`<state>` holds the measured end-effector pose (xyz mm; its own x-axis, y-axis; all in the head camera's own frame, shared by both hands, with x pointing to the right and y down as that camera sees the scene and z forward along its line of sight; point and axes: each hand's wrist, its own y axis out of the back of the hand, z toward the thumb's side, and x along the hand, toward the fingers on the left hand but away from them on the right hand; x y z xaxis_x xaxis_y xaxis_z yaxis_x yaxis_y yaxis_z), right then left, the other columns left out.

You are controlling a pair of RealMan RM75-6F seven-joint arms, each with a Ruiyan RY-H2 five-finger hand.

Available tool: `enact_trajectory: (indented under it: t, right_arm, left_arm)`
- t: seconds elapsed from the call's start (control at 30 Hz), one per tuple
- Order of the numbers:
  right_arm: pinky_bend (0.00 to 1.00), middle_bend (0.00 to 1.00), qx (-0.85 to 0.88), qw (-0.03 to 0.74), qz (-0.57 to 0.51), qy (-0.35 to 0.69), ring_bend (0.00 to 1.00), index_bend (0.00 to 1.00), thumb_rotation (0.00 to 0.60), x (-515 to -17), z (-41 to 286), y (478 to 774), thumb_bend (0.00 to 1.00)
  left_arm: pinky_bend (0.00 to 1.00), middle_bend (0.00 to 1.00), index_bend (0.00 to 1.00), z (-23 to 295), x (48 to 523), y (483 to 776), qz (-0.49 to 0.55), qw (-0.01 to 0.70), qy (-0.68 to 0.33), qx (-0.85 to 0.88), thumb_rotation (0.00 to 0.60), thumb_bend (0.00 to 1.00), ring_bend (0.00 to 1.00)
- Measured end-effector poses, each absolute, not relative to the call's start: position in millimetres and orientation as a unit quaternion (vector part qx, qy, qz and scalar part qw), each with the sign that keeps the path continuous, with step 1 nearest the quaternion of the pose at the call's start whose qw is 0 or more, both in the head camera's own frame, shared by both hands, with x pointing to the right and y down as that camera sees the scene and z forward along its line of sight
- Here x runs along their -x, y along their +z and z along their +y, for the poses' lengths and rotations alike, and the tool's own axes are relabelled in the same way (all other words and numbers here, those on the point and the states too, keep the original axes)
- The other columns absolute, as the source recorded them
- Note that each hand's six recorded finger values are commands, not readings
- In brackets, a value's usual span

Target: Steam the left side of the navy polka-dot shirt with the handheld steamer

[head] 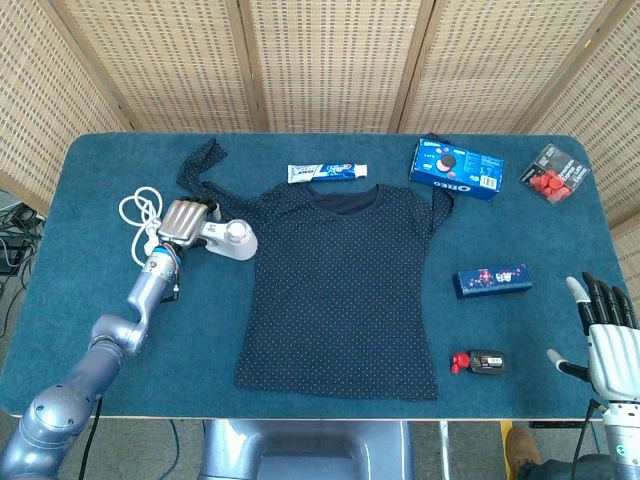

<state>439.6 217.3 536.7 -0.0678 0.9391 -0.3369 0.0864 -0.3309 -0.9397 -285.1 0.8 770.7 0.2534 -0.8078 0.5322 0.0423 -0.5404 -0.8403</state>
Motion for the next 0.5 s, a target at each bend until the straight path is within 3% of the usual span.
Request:
enact_trajectory:
  t: [0.23,0.37,0.5]
  right_arm:
    - [0.0,0.0,0.576,0.37,-0.444,0.578,0.0,0.02,0.6,-438,218,537,0.0]
    - [0.0,0.0,0.576,0.371,-0.443,0.579,0.0,0.02,0.6,-437,219,537,0.0]
    - [0.0,0.0,0.576,0.372,-0.443,0.577,0.0,0.02,0.6,-436,219,537,0.0]
  left_arm:
    - [0.64,0.63,0.84,4,292,771,0.277,0.393,-0.543,0.688,0.6,0.58,0.59]
    - [0.71,0.74,0.99,4,294,771,0.279,0.393,-0.543,0.687,0.6,0.69,0.66]
    - [0.78,0.82,1.0,5,296,769,0.289,0.392,-0.539,0.688,0.6,0.73,0.72]
